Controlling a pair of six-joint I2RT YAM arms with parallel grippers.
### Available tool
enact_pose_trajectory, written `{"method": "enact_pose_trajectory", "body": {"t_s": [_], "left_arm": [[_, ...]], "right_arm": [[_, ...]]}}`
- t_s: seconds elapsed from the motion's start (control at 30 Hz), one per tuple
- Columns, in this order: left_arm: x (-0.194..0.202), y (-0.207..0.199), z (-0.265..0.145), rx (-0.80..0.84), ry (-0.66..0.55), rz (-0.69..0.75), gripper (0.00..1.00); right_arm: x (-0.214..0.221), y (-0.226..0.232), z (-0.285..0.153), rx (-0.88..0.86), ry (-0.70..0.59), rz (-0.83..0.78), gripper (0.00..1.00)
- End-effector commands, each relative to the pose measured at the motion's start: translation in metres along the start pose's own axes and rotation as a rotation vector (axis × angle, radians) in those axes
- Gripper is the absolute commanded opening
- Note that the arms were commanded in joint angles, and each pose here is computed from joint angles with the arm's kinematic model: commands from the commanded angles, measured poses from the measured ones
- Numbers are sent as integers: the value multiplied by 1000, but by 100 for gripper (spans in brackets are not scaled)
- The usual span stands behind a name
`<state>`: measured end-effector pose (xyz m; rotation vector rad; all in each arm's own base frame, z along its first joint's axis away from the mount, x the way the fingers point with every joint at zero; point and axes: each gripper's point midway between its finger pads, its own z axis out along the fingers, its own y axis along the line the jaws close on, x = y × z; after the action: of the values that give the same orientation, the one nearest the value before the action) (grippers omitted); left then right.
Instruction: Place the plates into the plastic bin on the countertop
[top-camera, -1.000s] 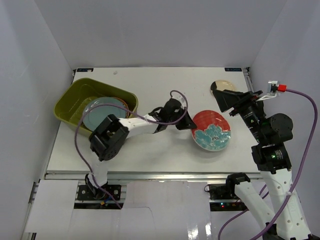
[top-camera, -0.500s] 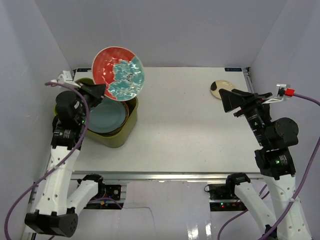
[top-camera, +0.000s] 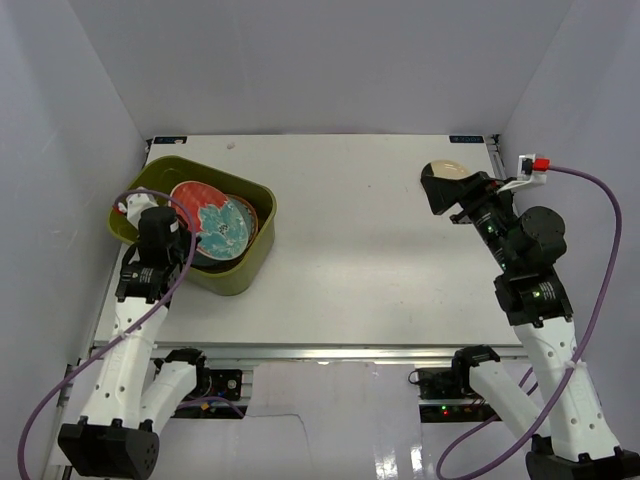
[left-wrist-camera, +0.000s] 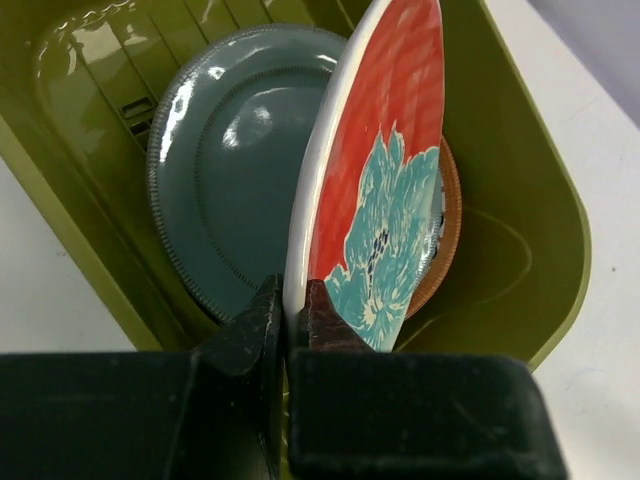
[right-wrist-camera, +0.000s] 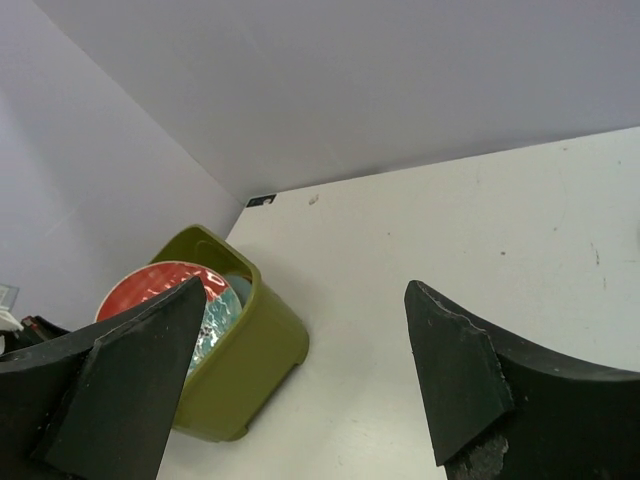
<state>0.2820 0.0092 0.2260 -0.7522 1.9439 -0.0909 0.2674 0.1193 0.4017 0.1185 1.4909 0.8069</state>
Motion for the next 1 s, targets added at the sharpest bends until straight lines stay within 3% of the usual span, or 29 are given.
{"method": "enact_pose_trajectory", "body": {"t_s": [0.0,0.27,0.37,0.4,0.5,0.63,0.83,0.97], "left_arm": [[-41,-28,-3,122,-163,-94,0],[-16,-19,31,88,-104,-86,0],[-10,-9,42,42,-97,-55,29],[-6,-6,45,28,-94,-46,47],[-2,-5,49,26,-81,-30,74],[-5,-7,49,28,-76,7,92],[-13,-11,41,57,-97,28,98],[-47,-31,22,106,-183,86,98]], "right_arm": [[3,-2,5,-14,-3,-7,87],[24,-21,17,35,47,14,86],[42,-47,29,102,49,23,85],[67,-66,35,145,101,56,84],[93,-91,46,200,122,93,81],[102,-126,49,328,51,123,77],[119,-180,61,515,61,122,72],[120,-227,65,642,53,138,60]]}}
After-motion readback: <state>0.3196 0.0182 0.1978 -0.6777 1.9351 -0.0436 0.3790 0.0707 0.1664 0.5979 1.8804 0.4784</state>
